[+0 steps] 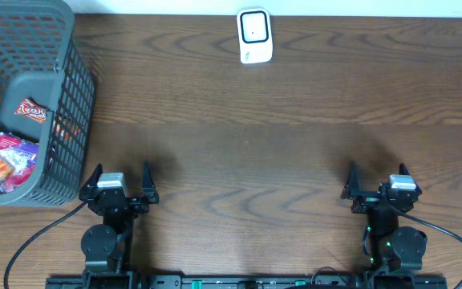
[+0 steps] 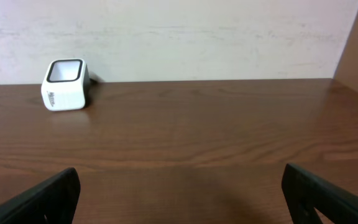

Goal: Scan the item barcode

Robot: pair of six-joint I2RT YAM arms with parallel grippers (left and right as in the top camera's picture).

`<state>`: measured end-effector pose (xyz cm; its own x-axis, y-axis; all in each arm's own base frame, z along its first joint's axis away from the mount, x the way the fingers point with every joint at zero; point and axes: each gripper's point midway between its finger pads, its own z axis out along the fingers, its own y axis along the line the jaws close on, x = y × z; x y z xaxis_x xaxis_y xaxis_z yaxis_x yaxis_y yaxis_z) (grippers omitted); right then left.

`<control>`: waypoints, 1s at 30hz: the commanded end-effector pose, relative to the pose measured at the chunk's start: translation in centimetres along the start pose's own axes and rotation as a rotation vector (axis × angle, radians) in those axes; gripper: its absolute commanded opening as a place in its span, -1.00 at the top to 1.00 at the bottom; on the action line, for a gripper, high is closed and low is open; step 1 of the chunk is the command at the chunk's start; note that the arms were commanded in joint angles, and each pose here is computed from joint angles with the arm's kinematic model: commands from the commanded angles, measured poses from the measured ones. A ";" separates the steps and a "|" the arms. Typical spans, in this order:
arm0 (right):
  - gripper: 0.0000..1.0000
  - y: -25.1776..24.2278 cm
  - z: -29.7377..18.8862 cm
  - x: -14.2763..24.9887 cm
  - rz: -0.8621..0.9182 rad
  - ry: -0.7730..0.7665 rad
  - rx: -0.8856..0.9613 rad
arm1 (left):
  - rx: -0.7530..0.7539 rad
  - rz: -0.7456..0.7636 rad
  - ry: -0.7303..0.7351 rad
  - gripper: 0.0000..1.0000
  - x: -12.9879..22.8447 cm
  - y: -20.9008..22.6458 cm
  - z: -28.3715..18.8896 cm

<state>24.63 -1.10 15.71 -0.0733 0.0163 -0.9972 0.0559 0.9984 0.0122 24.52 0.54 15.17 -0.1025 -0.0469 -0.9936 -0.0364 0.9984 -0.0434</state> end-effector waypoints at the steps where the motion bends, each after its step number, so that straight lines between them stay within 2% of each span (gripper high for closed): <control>1: -0.98 0.2 0.0 0.0 0.010 -0.001 -0.010 | 0.159 -0.197 0.059 -0.95 1.2 -2.8 -0.2; 5: -0.98 0.2 0.0 0.0 0.010 -0.001 -0.010 | 0.492 -0.547 0.188 -0.96 1.1 -8.5 -2.2; 8: -0.98 0.2 0.0 0.0 0.010 -0.001 -0.010 | 0.527 -0.708 0.247 -0.96 1.1 -9.2 -2.7; 10: -0.99 0.2 0.0 0.0 0.010 -0.001 -0.010 | 0.539 -0.753 0.244 -0.96 0.6 -9.4 -2.7; 12: -0.99 0.2 0.0 0.0 0.010 -0.001 -0.010 | 0.618 -0.731 0.187 -0.96 -1.3 -10.2 -3.3; 17: -0.98 0.2 0.0 0.0 0.010 -0.001 -0.010 | 0.815 -0.600 -0.111 -0.96 -8.7 -11.3 -6.1; 23: -0.98 0.2 0.0 0.0 0.010 -0.001 -0.010 | 0.810 -0.548 -0.282 -0.95 -15.0 -10.7 -8.2; 27: -0.99 0.2 0.0 0.0 0.010 -0.001 -0.010 | 0.746 -0.564 -0.238 -0.96 -18.4 -10.3 -7.6; 30: -0.98 0.2 0.0 0.0 0.010 -0.001 -0.010 | 0.652 -0.522 -0.058 -0.96 -20.7 -10.4 -4.8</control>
<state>24.63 -1.10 15.70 -0.0733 0.0166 -0.9972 0.0559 0.9984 0.0126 20.31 -9.34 33.41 -0.1620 -0.5904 -0.7907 0.5723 0.5965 -0.5627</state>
